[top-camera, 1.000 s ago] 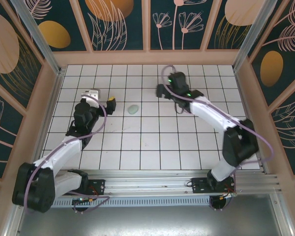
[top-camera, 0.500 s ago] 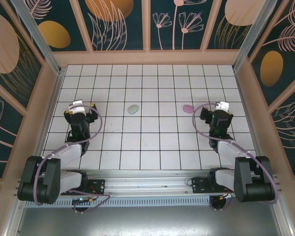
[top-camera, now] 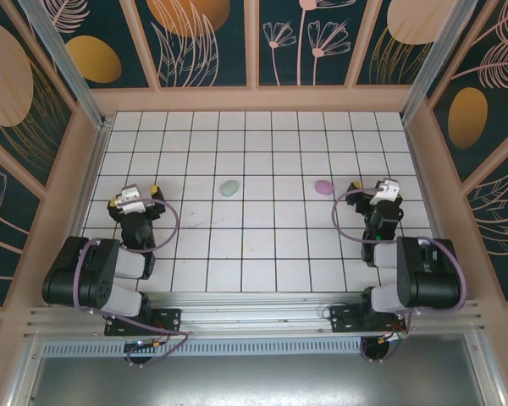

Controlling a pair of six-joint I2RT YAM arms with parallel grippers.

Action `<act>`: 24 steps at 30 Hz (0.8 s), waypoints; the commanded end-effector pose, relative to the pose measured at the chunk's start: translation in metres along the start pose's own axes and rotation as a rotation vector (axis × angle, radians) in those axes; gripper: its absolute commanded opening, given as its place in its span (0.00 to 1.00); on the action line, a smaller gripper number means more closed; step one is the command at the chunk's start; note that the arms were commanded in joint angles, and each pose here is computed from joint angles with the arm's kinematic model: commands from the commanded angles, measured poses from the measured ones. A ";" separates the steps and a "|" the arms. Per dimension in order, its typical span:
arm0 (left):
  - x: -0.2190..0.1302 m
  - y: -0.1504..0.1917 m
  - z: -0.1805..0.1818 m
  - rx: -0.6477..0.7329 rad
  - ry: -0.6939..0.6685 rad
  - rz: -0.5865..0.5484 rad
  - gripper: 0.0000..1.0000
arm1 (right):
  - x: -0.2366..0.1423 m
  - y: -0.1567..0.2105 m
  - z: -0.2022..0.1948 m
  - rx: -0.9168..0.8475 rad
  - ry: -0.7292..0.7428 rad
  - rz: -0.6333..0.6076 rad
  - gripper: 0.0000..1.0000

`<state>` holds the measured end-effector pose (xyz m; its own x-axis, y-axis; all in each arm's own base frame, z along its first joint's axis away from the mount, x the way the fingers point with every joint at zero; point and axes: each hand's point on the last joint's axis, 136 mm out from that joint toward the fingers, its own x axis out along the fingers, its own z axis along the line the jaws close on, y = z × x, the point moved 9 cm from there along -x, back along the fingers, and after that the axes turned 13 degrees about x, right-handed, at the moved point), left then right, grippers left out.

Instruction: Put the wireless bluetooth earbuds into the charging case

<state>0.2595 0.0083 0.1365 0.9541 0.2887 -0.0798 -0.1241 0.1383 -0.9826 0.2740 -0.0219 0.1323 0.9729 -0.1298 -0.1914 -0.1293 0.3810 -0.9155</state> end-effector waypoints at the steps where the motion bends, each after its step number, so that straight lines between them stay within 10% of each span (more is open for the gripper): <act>1: 0.008 -0.014 -0.006 0.018 0.062 -0.085 0.99 | 0.004 -0.003 0.007 0.001 -0.091 -0.079 0.99; 24: 0.021 -0.012 -0.009 0.028 0.128 -0.027 0.99 | 0.012 0.001 0.016 -0.044 -0.100 -0.019 0.99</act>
<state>0.2817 0.0031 0.1420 0.9824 0.1646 -0.0883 -0.1146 0.1580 -0.9808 0.2817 -0.0122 0.1220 0.9757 -0.0729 -0.2067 -0.1689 0.3507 -0.9211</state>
